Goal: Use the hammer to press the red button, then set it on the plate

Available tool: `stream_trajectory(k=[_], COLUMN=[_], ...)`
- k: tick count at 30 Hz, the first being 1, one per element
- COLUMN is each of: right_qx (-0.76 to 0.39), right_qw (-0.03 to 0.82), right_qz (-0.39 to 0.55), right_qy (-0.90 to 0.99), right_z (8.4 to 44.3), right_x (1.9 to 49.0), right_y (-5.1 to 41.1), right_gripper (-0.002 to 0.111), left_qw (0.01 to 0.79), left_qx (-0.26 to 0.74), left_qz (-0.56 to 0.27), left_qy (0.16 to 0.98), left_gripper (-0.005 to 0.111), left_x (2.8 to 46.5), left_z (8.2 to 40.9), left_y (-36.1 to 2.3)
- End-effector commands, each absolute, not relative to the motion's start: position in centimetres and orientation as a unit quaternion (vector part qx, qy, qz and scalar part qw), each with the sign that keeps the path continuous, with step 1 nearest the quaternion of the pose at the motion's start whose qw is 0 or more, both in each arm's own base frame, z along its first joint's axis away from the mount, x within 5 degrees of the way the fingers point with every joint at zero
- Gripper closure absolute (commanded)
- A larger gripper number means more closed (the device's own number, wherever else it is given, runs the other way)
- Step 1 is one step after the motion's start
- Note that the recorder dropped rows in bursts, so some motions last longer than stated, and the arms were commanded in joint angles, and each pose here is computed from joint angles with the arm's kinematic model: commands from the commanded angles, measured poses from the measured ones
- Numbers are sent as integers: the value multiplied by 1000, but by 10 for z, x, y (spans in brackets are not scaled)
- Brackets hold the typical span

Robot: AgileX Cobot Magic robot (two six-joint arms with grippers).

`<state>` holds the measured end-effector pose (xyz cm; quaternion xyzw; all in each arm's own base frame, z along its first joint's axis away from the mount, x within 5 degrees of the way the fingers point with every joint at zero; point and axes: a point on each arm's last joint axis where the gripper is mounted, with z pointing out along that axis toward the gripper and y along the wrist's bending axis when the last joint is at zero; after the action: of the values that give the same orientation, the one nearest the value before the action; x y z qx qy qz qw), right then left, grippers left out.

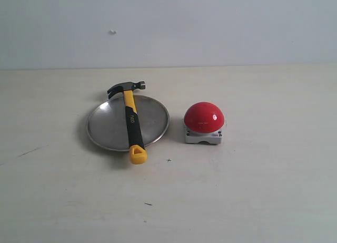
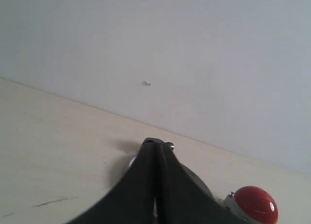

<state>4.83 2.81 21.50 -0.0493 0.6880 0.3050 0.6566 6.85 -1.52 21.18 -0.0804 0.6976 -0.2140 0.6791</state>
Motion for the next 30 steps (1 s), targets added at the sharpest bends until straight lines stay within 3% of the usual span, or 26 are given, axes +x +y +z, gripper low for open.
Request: stream_trajectory(k=[1, 10, 22, 30], right_qx=[-49, -49, -49, -50], right_qw=[659, 659, 659, 658], right_qz=[301, 301, 301, 301], right_qy=[687, 687, 687, 689], right_z=[214, 214, 214, 214], right_x=[48, 48, 48, 48], right_y=[28, 28, 28, 28], right_gripper=[108, 108, 108, 108], left_qw=[679, 679, 735, 739], left_qx=[-85, -84, -34, -14], left_qz=[-214, -213, -122, -113], left_qy=[697, 698, 666, 664], left_gripper=[107, 107, 107, 107], left_x=[68, 68, 55, 55], left_z=[211, 211, 215, 216], left_y=[-15, -15, -8, -9])
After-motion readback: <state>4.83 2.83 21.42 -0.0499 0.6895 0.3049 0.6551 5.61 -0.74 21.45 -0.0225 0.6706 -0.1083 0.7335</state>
